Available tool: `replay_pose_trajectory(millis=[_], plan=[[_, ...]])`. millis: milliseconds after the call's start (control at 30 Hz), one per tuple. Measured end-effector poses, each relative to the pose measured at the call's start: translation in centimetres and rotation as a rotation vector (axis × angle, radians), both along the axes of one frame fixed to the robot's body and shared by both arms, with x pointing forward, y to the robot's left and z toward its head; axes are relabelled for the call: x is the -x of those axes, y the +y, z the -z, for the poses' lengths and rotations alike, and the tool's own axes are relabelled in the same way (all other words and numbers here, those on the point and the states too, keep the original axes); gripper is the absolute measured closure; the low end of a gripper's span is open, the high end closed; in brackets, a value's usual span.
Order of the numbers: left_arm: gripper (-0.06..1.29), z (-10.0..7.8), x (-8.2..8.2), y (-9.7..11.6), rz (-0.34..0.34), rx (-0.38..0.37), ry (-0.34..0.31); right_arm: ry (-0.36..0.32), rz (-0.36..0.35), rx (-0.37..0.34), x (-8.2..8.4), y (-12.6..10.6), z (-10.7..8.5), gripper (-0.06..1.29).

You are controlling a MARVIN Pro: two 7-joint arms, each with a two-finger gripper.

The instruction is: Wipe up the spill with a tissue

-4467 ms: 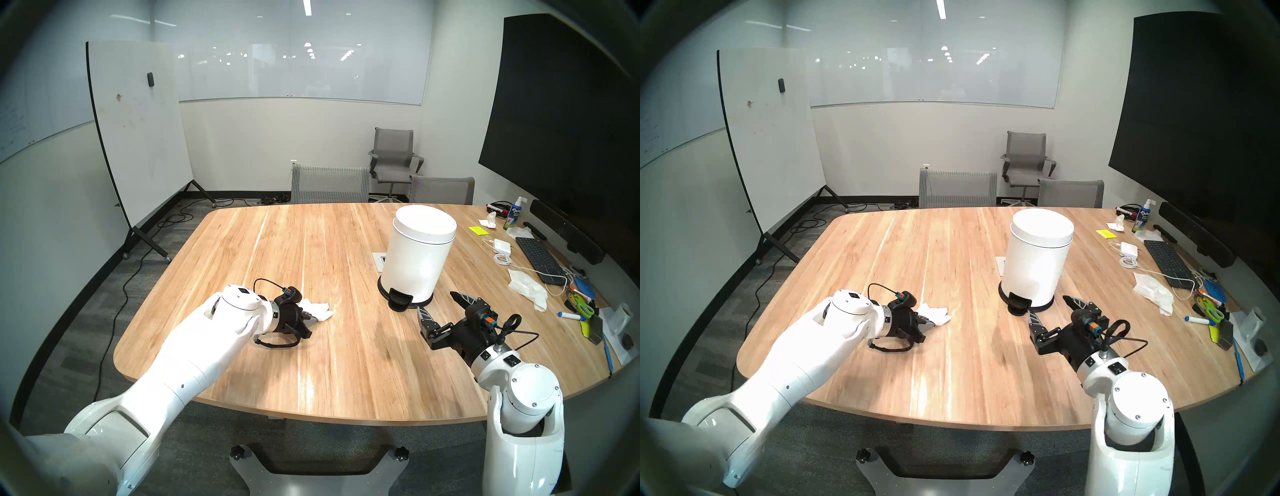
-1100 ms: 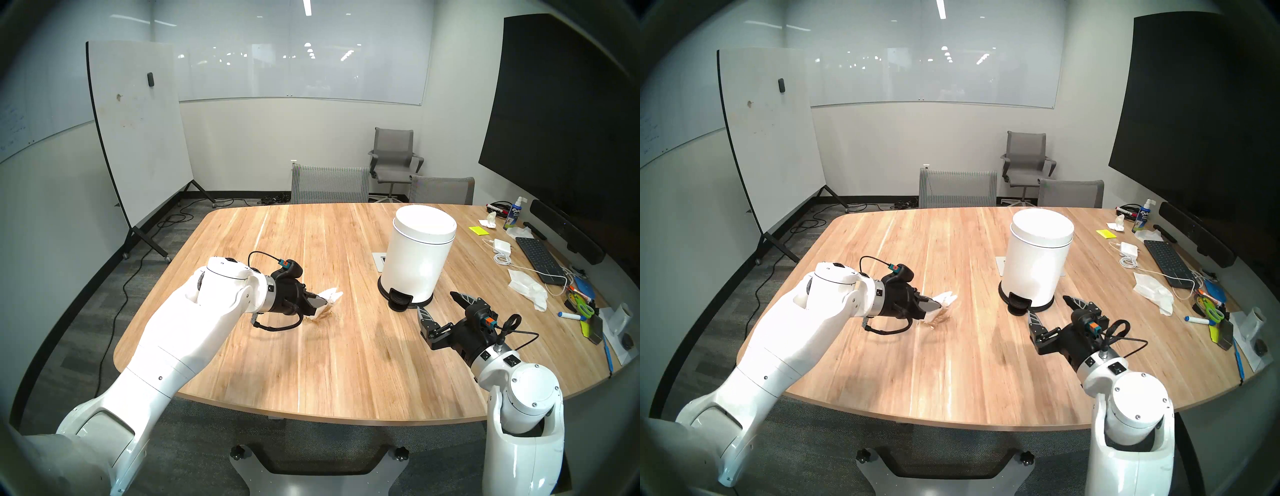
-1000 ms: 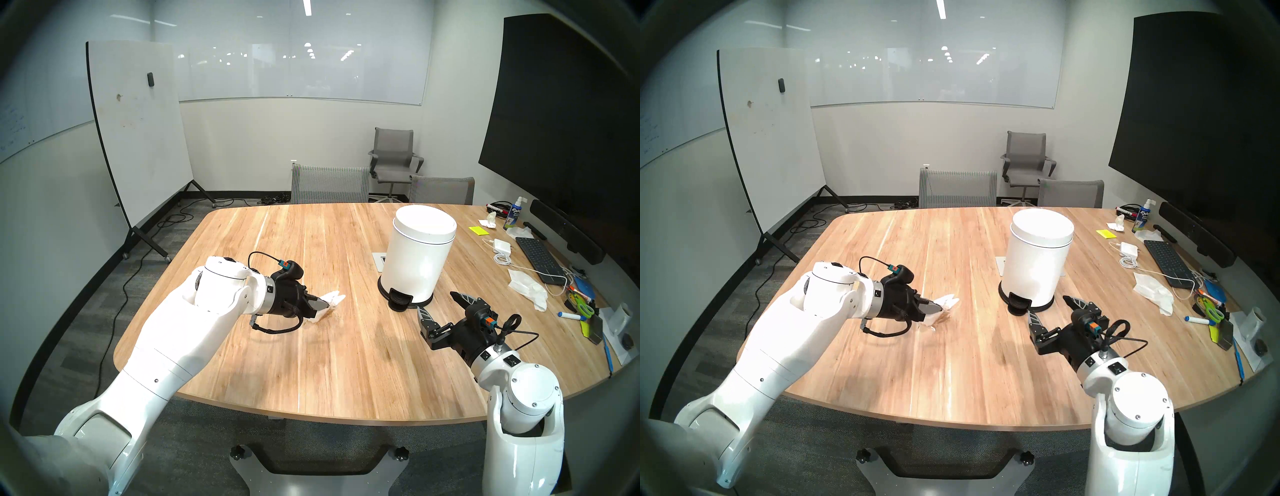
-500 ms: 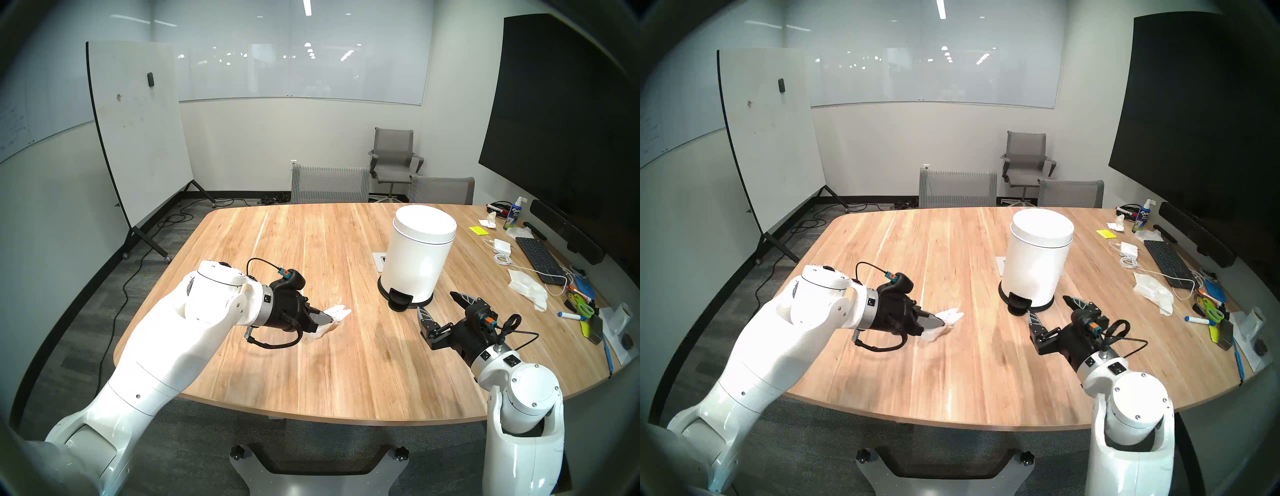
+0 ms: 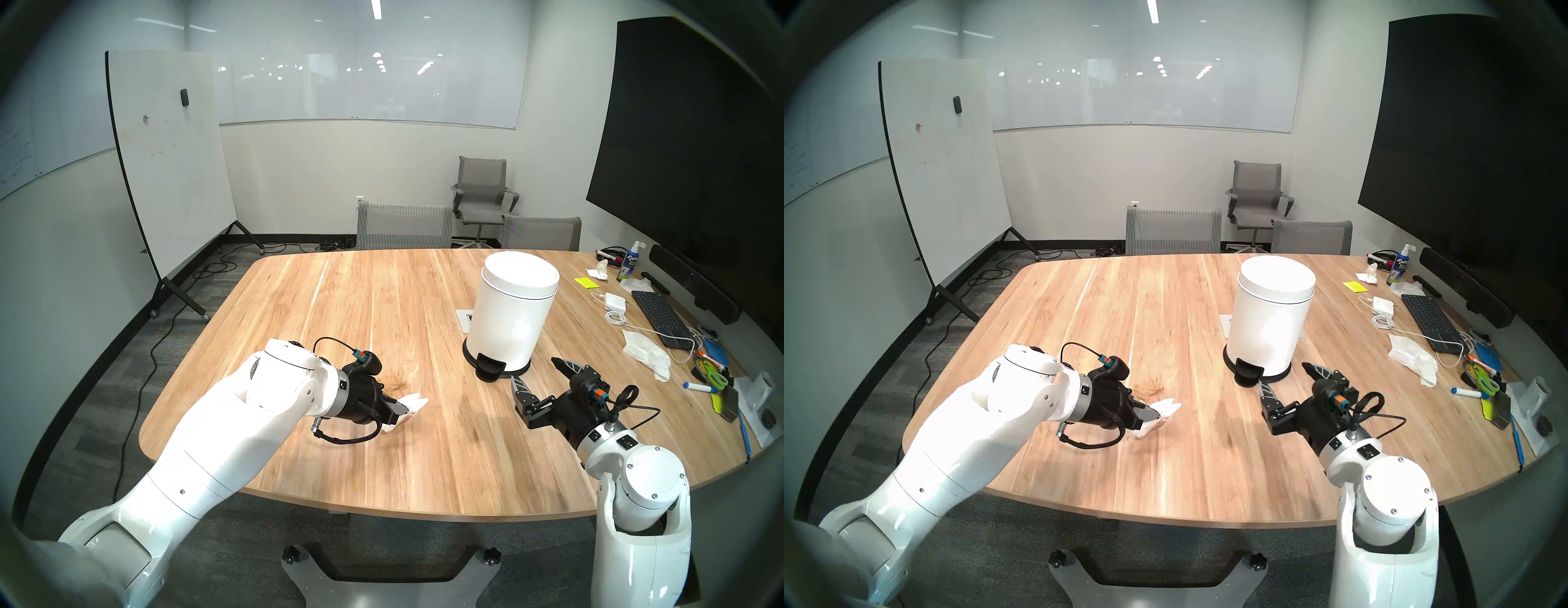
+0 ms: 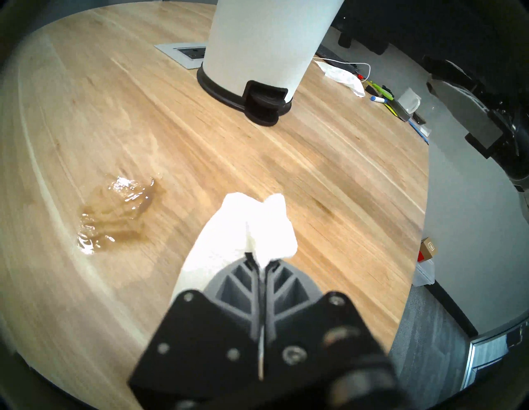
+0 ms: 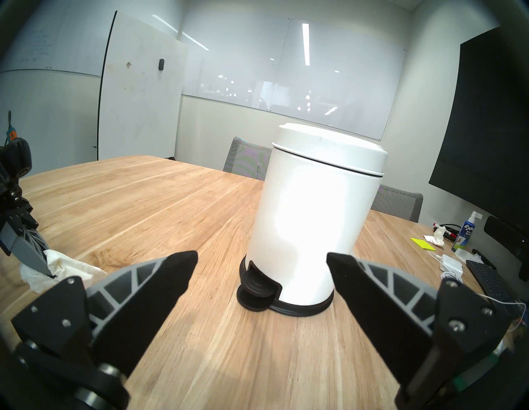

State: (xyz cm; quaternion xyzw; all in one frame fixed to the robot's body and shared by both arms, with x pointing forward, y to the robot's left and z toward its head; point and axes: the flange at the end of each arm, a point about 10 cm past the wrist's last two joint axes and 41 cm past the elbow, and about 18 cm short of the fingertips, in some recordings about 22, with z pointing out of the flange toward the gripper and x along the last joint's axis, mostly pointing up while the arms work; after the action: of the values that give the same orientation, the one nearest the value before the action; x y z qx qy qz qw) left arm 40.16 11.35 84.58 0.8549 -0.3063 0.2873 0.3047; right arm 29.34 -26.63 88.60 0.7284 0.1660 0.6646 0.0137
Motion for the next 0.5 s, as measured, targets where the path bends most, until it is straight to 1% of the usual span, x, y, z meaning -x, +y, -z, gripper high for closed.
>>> replay_pose_trajectory(millis=[33, 67, 100, 167, 200, 500], plan=[[0.61, 0.07, -0.08, -0.03, -0.002, -0.002, 0.002, 0.000, 0.000, 0.000, 0.00, 0.00, 0.00, -0.01], [0.36, 0.15, -0.18, -0.07, -0.005, -0.003, 0.004, 0.000, 0.000, 0.000, 0.00, 0.00, 0.00, -0.01], [0.17, 0.18, -0.22, -0.09, -0.006, -0.005, 0.004, 0.000, 0.000, 0.000, 0.00, 0.00, 0.00, -0.01], [-0.01, 0.22, -0.35, -0.16, -0.010, -0.007, 0.005, 0.000, 0.000, 0.000, 0.00, 0.00, 0.00, -0.01], [-0.04, 0.21, -0.39, -0.18, -0.012, -0.008, 0.004, 0.000, 0.000, 0.000, 0.00, 0.00, 0.00, -0.01], [-0.04, -0.42, -1.07, -0.05, -0.032, -0.009, -0.013, 0.000, 0.000, 0.000, 0.00, 0.00, 0.00, -0.01]])
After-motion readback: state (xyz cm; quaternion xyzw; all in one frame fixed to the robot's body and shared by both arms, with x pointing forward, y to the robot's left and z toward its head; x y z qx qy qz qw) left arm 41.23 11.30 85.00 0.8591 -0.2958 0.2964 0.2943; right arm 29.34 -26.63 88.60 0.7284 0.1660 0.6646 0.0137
